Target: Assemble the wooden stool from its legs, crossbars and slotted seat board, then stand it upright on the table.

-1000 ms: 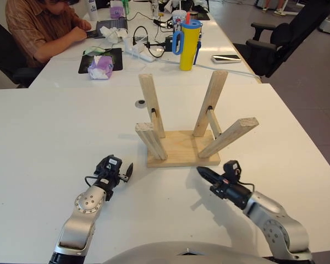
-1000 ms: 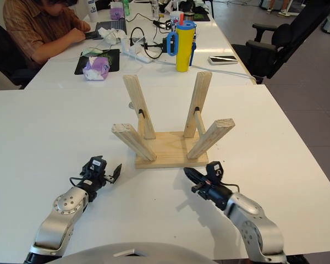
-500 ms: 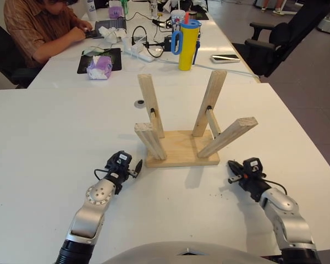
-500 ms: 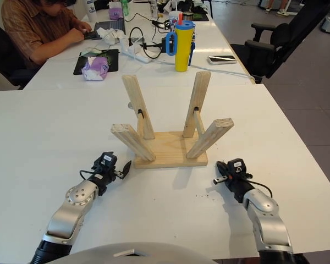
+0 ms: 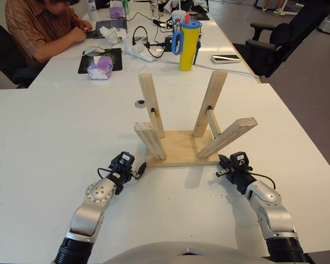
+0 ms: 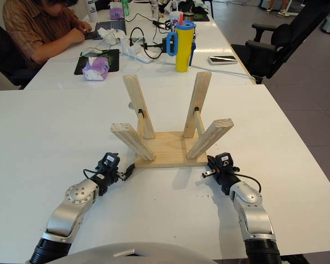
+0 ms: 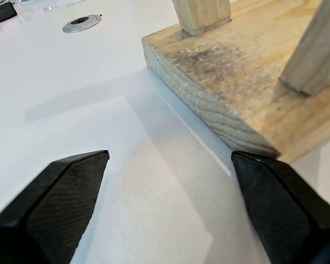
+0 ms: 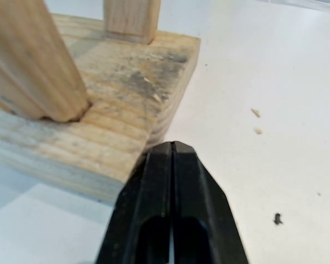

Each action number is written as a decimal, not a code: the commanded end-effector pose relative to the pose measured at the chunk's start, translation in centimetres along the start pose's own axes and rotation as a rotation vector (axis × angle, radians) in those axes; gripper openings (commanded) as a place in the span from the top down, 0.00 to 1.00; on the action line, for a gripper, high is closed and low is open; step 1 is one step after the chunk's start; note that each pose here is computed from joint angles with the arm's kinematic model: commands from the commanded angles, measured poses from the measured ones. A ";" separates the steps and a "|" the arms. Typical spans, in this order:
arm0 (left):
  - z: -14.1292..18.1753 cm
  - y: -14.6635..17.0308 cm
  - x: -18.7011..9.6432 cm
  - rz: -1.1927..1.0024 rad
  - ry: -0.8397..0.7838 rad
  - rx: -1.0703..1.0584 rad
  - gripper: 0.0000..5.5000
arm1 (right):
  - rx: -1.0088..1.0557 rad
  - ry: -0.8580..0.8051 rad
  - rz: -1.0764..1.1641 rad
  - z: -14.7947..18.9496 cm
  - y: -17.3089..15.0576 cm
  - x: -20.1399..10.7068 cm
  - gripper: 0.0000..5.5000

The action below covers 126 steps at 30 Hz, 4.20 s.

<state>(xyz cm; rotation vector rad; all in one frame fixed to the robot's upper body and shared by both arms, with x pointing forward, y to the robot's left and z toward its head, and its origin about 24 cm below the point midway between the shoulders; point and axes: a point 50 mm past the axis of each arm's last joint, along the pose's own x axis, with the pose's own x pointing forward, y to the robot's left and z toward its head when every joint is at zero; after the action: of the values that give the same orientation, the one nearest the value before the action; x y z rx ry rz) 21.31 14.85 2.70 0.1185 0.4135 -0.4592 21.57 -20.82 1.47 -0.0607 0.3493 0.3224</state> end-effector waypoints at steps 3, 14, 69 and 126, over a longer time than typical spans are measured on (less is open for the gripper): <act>6.6 -3.3 -0.5 -0.318 -0.256 -0.168 0.25 | 0.076 -0.089 0.180 3.8 3.4 1.6 1.00; 6.5 -2.2 -0.8 -0.305 -0.208 -0.132 0.25 | 0.124 -0.166 0.221 9.1 4.2 1.5 1.00; -0.3 2.7 -0.8 -0.060 0.134 0.195 0.38 | -0.125 -0.136 0.497 8.3 6.0 2.5 1.00; -0.7 0.9 0.0 0.176 0.153 0.194 0.54 | 0.207 0.097 0.686 3.8 6.3 -2.3 1.00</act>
<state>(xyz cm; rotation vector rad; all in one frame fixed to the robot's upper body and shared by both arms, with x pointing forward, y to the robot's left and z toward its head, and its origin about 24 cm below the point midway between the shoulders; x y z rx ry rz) 22.17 15.20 3.04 0.3614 0.4352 -0.3161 19.51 -12.87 6.65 0.3098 0.4507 1.0682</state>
